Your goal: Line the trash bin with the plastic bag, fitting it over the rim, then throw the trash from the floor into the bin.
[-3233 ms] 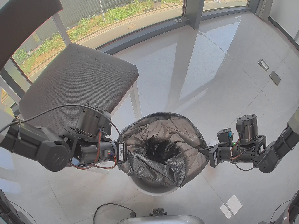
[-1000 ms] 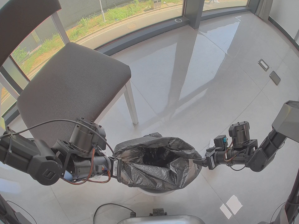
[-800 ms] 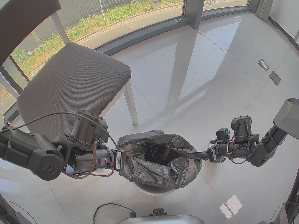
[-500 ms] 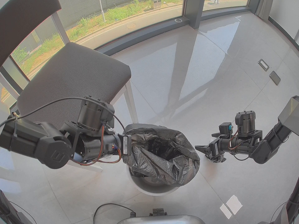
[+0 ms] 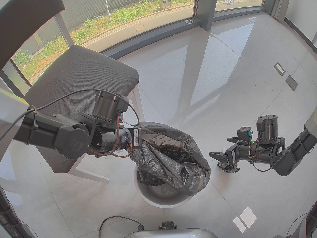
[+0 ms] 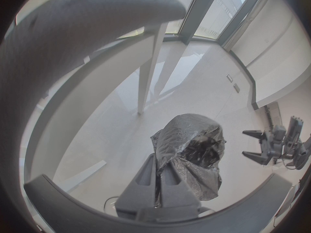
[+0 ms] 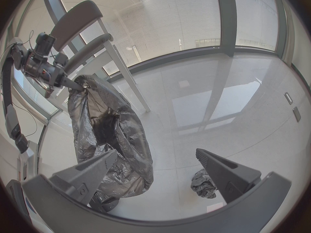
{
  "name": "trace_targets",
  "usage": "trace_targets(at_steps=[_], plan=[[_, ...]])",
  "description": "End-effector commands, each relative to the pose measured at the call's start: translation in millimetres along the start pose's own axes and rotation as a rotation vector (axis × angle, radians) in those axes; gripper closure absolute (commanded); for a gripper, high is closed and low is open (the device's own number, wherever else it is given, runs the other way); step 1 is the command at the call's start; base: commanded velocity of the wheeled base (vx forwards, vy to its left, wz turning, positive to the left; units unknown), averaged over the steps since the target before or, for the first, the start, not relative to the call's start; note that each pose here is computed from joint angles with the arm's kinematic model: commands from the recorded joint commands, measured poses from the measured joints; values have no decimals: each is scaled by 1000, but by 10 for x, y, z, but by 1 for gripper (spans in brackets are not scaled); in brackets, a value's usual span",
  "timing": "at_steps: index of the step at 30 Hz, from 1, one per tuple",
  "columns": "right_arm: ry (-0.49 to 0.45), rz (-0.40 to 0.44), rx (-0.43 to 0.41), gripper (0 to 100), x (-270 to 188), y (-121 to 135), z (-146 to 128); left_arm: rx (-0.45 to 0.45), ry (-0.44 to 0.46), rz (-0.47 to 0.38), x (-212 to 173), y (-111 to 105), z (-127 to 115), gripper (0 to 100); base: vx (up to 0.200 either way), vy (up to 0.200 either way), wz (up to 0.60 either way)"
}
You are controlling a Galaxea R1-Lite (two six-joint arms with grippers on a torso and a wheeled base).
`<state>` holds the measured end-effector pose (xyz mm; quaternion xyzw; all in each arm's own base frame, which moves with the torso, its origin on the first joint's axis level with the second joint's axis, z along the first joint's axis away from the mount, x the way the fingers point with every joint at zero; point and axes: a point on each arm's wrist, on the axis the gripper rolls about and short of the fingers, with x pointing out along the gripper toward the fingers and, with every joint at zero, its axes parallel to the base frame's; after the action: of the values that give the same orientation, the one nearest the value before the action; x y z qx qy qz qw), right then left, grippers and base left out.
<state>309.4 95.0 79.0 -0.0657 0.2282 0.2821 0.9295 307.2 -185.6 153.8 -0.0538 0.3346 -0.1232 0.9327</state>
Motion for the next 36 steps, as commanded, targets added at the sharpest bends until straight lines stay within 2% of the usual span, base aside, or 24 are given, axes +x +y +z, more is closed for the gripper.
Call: trace_targets(at_steps=[1,3,9,23,24,29,36], plan=[[-23,5,-13,0,-50,38,62,-5,29,33,59,81,-47,100,0,0,0],[-26,19,-21,0,-50,87,75,-7,65,68,72,175,-128,100,0,0,0],[-25,23,-23,0,-52,103,72,-17,74,92,80,276,-141,100,0,0,0],[-54,38,-40,0,-119,182,141,-10,93,118,14,314,-138,100,0,0,0],[-57,38,-41,0,-126,183,148,-13,93,119,11,320,-138,0,0,0,0],[-60,39,-42,0,-136,190,155,-15,76,120,-28,317,-111,0,0,0,0],[-62,74,-69,0,-163,322,165,3,76,105,-137,261,-161,0,0,0,0]])
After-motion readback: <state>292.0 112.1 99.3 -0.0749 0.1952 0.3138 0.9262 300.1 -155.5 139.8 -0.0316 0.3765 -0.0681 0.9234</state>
